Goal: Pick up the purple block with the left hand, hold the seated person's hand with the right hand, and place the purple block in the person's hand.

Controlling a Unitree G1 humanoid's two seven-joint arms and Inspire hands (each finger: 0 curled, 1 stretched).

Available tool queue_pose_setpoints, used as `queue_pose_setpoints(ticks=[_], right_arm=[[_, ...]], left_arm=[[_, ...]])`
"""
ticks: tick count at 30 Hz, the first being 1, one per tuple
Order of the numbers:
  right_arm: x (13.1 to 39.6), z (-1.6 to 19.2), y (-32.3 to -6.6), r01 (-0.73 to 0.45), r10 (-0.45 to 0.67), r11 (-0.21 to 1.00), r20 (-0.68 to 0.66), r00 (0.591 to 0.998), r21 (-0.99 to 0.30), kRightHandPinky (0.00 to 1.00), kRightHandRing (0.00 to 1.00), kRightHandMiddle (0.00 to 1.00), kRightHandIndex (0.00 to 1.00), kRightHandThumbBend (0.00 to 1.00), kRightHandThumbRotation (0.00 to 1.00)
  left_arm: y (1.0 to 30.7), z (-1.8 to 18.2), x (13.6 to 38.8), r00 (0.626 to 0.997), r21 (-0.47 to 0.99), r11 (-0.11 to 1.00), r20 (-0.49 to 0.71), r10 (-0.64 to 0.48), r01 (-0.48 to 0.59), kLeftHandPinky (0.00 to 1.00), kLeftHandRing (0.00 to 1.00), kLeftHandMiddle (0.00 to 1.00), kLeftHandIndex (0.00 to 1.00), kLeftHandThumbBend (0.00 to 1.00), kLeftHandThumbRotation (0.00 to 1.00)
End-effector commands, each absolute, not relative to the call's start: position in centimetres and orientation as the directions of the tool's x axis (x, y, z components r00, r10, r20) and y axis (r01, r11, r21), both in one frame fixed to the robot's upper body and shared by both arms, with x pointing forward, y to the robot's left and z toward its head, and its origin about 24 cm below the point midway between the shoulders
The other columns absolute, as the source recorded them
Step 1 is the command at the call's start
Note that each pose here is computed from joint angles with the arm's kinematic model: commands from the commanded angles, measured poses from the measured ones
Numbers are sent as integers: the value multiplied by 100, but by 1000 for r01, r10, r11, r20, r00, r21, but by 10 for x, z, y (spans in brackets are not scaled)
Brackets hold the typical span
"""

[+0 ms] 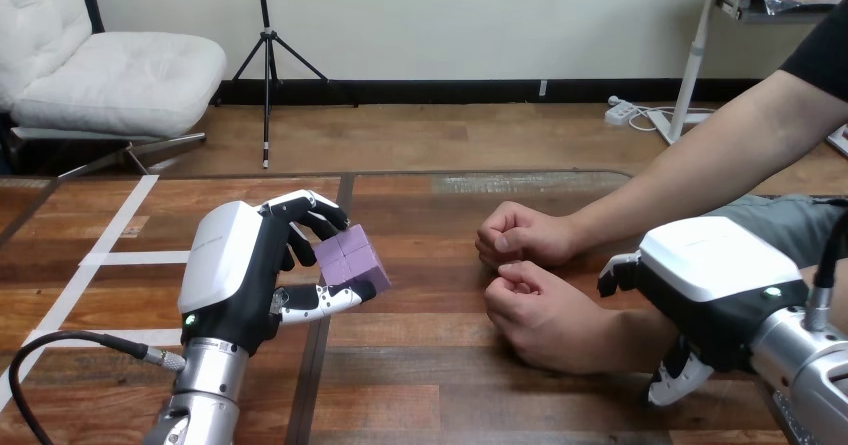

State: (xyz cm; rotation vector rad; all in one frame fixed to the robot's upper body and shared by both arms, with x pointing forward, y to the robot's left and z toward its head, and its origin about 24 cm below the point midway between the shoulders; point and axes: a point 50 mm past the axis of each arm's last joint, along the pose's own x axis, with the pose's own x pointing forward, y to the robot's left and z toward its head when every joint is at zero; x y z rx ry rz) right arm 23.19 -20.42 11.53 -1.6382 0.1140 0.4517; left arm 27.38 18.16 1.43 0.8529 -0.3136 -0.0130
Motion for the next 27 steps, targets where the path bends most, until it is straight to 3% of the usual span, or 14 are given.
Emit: queue_pose_setpoints(ticks=[1,27], right_arm=[[242,126,-200,-293,196,-164,-323,926,-942,77,79,79,77,88,5],[248,112,-204,-340,133,-197,-369,920,-920,78,80,80,78,83,10]], left_arm=[[180,39,288,917,709,679,376,-135,-191,33,40,49,55,59,0],[183,41,286,914,708,679,383,-135,-197,34,41,50,55,60,0]])
